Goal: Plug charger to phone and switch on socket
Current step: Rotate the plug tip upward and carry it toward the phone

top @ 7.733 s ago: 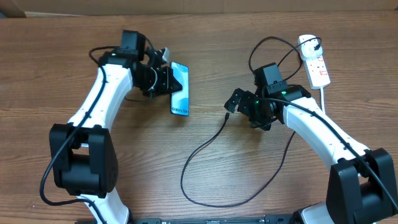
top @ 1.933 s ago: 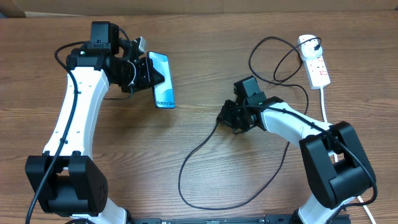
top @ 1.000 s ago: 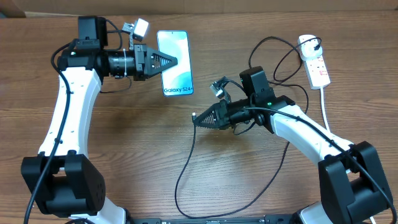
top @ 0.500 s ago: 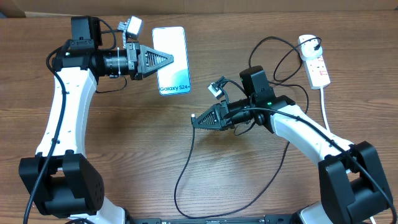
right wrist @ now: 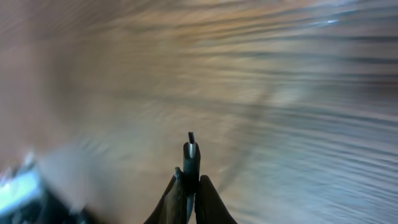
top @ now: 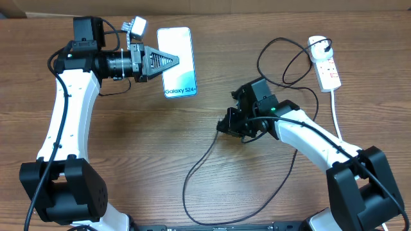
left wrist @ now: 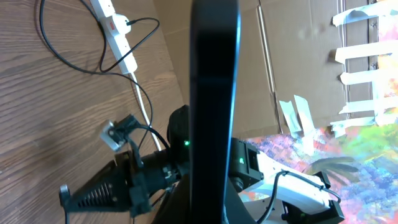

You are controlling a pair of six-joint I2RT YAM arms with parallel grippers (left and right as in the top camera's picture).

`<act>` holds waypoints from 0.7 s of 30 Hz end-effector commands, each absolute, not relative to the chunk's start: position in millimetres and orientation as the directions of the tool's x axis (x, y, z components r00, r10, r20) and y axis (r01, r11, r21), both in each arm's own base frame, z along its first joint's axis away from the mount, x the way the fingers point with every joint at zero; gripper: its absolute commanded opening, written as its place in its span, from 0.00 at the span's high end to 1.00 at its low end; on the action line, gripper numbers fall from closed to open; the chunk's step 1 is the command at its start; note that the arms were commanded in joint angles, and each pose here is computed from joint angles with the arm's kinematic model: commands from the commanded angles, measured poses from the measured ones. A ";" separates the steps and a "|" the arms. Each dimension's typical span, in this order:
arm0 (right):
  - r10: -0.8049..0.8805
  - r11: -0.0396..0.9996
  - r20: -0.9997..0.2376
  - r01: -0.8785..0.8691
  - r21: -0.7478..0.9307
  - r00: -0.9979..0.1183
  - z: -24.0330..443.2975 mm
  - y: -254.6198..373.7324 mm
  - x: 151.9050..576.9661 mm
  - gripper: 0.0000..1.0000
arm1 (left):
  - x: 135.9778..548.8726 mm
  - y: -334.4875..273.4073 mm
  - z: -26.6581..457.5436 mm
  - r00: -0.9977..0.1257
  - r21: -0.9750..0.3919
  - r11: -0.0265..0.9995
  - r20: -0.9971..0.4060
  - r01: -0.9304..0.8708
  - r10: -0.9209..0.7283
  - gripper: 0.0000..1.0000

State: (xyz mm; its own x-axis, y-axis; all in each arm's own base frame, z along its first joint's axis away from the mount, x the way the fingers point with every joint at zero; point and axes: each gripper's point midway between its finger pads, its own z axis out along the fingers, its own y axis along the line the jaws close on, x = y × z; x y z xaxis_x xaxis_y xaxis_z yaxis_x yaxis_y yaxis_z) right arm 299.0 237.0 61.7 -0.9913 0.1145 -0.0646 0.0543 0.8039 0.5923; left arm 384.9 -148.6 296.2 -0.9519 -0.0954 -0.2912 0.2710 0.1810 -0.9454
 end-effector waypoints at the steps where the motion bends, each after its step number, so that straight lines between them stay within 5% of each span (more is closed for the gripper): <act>1: 0.305 0.869 -0.100 0.234 0.436 -0.947 35.4 205.8 309.9 0.96 | 383.1 -146.8 302.8 -0.951 -0.948 0.154 -0.294 0.278 -0.096 0.96; 10: 0.432 0.856 -0.032 0.398 0.330 -0.901 -4.3 187.7 300.8 0.96 | 385.1 -146.1 299.6 -0.950 -0.946 0.176 -0.294 0.274 -0.101 0.96; 16: 0.431 0.855 -0.035 0.396 0.334 -0.901 -7.0 188.9 303.1 0.61 | 385.1 -146.1 299.5 -0.950 -0.945 0.176 -0.294 0.274 -0.101 0.96; 21: 0.432 0.855 -0.036 0.396 0.335 -0.901 -6.9 189.0 303.4 0.60 | 385.2 -146.1 299.4 -0.950 -0.945 0.177 -0.294 0.274 -0.102 0.96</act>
State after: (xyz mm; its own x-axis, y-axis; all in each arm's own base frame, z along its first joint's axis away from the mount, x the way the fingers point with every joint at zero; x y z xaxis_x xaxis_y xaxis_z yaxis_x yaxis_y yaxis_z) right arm 308.7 197.3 4.2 -0.9072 0.4195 -0.0327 0.3757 0.8425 0.3861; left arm 386.9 -147.8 292.9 -0.9510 -0.1010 -0.2921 0.2677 0.2027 -0.9419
